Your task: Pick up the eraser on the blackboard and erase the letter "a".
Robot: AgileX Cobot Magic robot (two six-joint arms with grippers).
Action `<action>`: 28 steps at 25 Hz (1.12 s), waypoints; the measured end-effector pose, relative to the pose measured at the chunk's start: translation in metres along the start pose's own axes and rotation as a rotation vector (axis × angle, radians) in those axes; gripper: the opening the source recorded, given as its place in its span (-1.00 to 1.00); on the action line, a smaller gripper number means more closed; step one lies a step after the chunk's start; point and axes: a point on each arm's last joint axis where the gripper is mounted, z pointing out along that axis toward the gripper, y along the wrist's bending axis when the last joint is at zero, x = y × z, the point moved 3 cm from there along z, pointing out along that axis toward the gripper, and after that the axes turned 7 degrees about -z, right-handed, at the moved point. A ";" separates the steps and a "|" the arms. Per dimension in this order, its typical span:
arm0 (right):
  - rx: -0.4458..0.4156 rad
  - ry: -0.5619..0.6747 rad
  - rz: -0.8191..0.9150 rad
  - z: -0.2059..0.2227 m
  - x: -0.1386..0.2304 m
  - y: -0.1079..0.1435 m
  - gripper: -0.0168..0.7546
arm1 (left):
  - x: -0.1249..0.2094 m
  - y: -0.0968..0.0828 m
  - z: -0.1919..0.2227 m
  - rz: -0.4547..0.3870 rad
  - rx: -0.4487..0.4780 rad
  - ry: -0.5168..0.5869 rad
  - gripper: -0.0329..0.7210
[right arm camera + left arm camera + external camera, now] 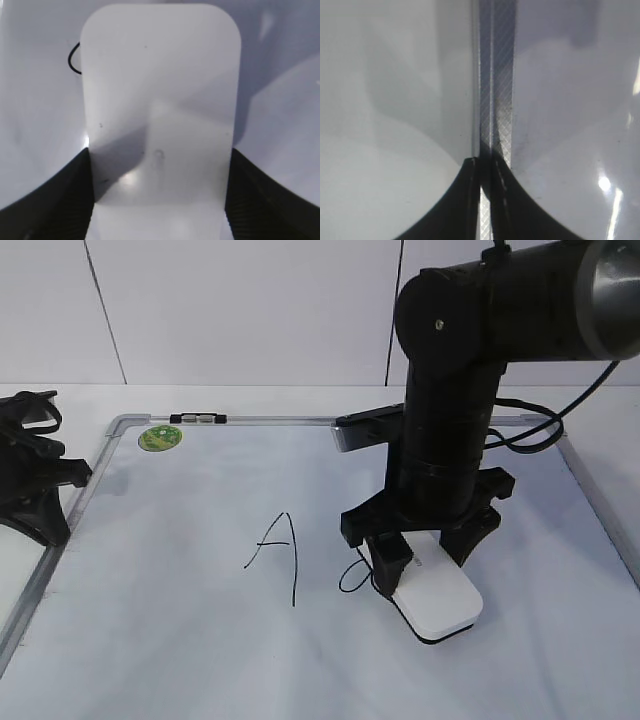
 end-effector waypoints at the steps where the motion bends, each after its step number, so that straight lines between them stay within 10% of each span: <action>1: 0.002 0.001 -0.001 0.000 0.000 0.000 0.44 | 0.000 0.000 0.000 0.000 0.000 0.000 -0.87; 28: -0.014 0.020 -0.022 0.026 -0.011 0.001 0.44 | 0.000 0.000 0.000 0.000 0.000 -0.002 -0.87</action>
